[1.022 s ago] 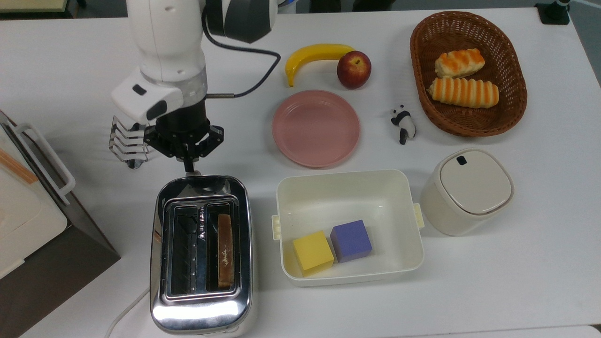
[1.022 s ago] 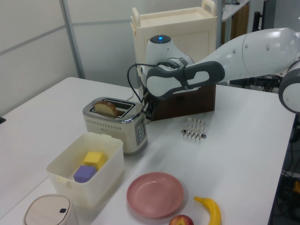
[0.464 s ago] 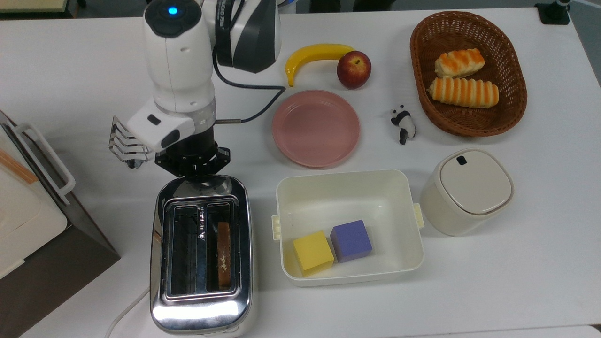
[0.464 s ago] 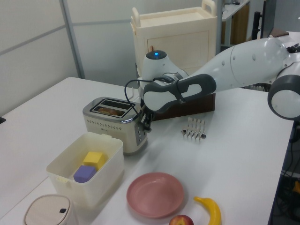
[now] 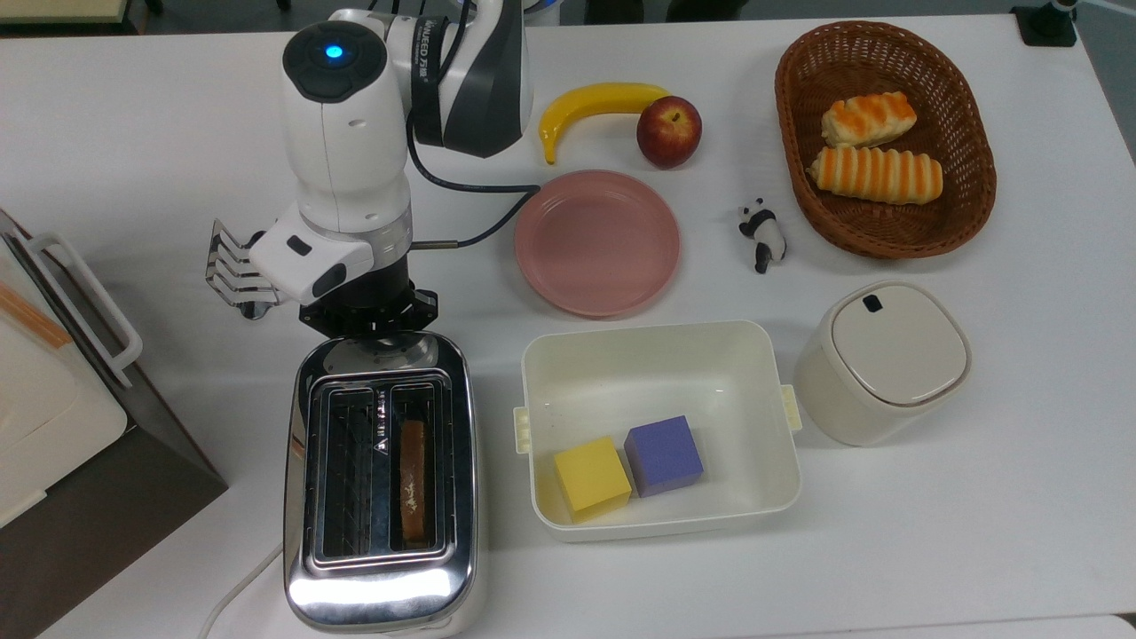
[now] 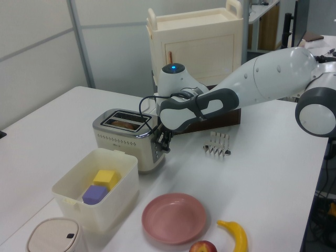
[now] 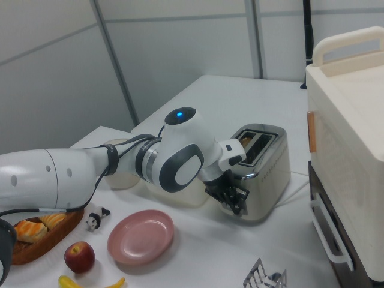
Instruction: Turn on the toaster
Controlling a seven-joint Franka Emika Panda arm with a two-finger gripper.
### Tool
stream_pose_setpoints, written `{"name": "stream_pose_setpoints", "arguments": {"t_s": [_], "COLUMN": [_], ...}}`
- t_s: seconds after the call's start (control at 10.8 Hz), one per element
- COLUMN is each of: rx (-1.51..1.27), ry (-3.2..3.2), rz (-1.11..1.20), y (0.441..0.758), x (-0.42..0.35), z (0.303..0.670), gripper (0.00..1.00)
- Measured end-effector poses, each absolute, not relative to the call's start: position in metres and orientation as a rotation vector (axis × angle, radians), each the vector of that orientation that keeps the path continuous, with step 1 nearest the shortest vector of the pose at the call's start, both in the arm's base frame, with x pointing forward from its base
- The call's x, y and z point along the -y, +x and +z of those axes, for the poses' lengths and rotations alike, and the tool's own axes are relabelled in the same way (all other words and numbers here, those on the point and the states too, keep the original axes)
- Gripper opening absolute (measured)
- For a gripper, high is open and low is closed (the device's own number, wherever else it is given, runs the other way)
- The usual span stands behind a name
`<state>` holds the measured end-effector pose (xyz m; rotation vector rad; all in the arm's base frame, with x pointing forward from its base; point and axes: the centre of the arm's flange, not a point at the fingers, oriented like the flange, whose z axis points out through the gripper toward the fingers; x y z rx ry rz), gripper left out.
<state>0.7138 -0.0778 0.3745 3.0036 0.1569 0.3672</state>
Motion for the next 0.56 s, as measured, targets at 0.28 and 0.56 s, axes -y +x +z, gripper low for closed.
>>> {"name": "stream_pose_setpoints", "arguments": {"t_s": [0.28,0.56], "rx": [-0.155,-0.126], "ry": [3.002,3.006], "rz": [0.375,0.385], "y": [0.714,0.713], "x": [0.078,0.078], "z": [0.378,0.397], "gripper": [0.01,0.01]}}
